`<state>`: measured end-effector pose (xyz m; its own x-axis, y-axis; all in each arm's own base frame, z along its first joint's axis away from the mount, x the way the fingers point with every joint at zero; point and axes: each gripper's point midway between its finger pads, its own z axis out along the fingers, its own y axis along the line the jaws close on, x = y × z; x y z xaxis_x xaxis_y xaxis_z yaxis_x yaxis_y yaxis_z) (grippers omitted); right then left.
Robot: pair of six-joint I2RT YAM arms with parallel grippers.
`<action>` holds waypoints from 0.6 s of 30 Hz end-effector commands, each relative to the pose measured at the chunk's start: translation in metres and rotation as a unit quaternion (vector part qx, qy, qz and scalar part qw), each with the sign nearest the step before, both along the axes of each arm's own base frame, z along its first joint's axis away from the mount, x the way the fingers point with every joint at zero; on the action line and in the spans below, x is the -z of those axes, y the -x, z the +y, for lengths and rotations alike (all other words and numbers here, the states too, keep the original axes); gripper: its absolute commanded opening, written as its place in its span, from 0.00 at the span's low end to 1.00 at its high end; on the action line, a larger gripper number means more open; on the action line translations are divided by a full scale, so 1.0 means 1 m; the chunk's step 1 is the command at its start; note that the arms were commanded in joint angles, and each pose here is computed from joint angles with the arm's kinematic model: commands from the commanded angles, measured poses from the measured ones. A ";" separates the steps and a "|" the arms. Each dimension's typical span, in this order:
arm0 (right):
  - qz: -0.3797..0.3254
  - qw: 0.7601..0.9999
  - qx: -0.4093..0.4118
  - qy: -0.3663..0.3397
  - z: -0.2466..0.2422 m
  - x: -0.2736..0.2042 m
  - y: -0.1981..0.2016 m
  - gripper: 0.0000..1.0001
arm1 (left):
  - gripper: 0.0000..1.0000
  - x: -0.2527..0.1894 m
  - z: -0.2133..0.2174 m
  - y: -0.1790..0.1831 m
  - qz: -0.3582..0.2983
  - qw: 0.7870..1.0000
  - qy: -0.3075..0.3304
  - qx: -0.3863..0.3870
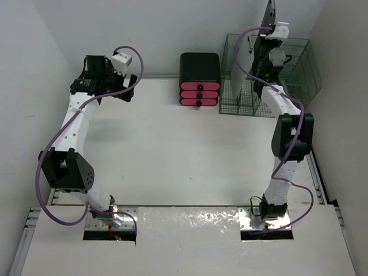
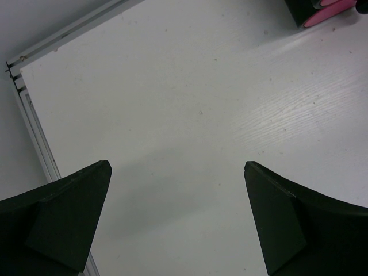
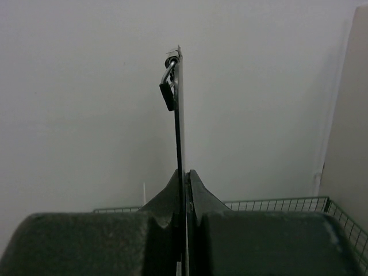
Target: Organize the desk
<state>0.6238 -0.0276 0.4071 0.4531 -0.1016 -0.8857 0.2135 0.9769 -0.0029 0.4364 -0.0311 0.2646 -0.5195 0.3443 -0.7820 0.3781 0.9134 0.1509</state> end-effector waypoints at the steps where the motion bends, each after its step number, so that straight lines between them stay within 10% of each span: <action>1: -0.056 0.998 -0.001 0.012 -0.001 -0.012 0.010 0.00 | 0.99 -0.003 0.000 -0.006 -0.014 1.000 -0.002 0.002; 18: -0.028 0.999 0.012 0.012 -0.007 0.090 -0.009 0.00 | 1.00 0.015 0.004 -0.009 0.006 1.000 -0.012 -0.006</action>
<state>0.6346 -0.0307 0.3440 0.5107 -0.1426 -0.8479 0.2377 0.9711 -0.0202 0.4380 -0.0282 0.2464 -0.5559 0.3504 -0.7538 0.3758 0.9148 0.1480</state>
